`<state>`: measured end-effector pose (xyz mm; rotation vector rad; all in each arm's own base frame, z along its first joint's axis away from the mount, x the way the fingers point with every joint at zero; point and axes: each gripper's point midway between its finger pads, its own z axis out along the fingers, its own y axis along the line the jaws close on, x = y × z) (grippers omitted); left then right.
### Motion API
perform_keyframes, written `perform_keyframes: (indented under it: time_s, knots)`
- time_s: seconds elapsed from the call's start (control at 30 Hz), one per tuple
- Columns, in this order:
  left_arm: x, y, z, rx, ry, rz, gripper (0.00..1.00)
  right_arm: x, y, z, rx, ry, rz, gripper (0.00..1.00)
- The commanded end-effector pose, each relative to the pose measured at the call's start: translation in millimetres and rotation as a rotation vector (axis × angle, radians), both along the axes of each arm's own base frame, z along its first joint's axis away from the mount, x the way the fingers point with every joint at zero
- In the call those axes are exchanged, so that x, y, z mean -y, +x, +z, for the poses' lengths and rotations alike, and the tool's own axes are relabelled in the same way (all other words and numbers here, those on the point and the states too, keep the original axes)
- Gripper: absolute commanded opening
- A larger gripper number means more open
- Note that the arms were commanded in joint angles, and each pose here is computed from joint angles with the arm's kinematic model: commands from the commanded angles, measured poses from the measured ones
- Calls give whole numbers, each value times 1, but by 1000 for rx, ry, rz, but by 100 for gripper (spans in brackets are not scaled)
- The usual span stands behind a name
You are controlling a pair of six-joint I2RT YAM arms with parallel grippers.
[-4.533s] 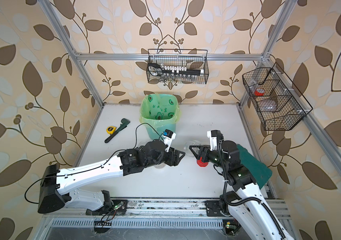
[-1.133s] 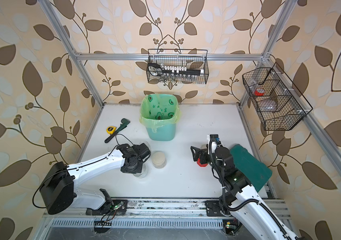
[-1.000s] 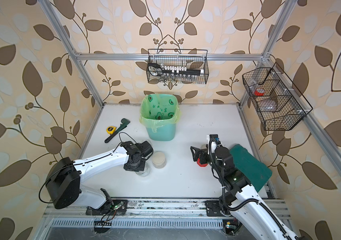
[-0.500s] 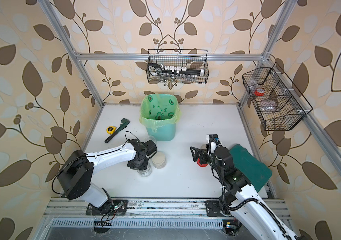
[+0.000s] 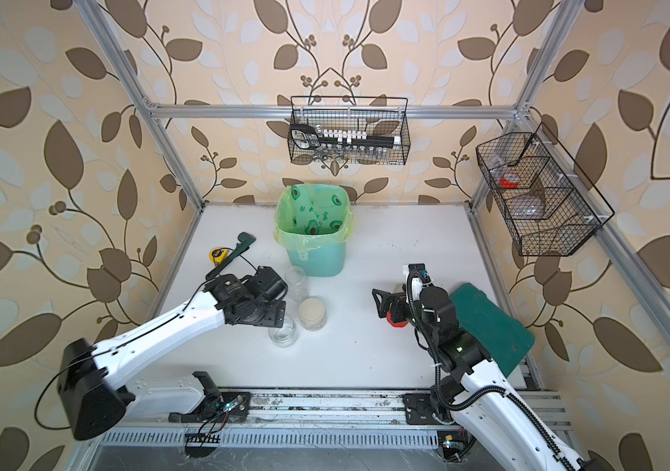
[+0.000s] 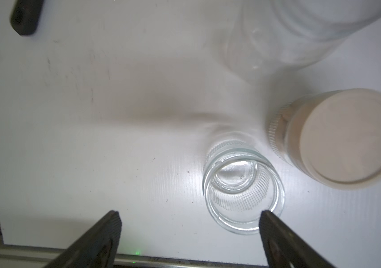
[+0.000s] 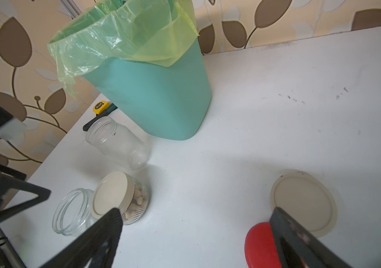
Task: Empty moldy peanuts from jars
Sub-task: Place the jar at the center of the board, then pick up the jar from the center of the board.
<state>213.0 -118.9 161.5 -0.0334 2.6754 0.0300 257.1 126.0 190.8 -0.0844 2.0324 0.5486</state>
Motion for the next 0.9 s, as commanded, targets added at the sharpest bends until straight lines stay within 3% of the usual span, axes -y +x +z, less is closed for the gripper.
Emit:
perform_keyframes:
  time_s: [0.0,0.13,0.27,0.4,0.57,0.73,0.87]
  knots:
    - [-19,17,59,310,-86,59,99,-10,-1,7,-2,-12,65,100]
    - [-19,26,98,633,-297,67,99,-23,-6,1,-37,-11,154,100]
    - [-13,27,97,803,-390,0,99,-52,-16,-5,-114,30,323,100]
    - [-7,23,72,772,-318,-100,99,-78,-23,-27,-223,-31,409,100]
    - [-18,23,54,758,-224,-106,99,-117,-22,-38,-244,-166,426,100]
    - [-24,18,48,763,-223,-97,99,-146,-12,-52,-271,-287,403,100]
    - [-25,15,47,771,-238,-102,99,-167,-7,-61,-282,-315,400,100]
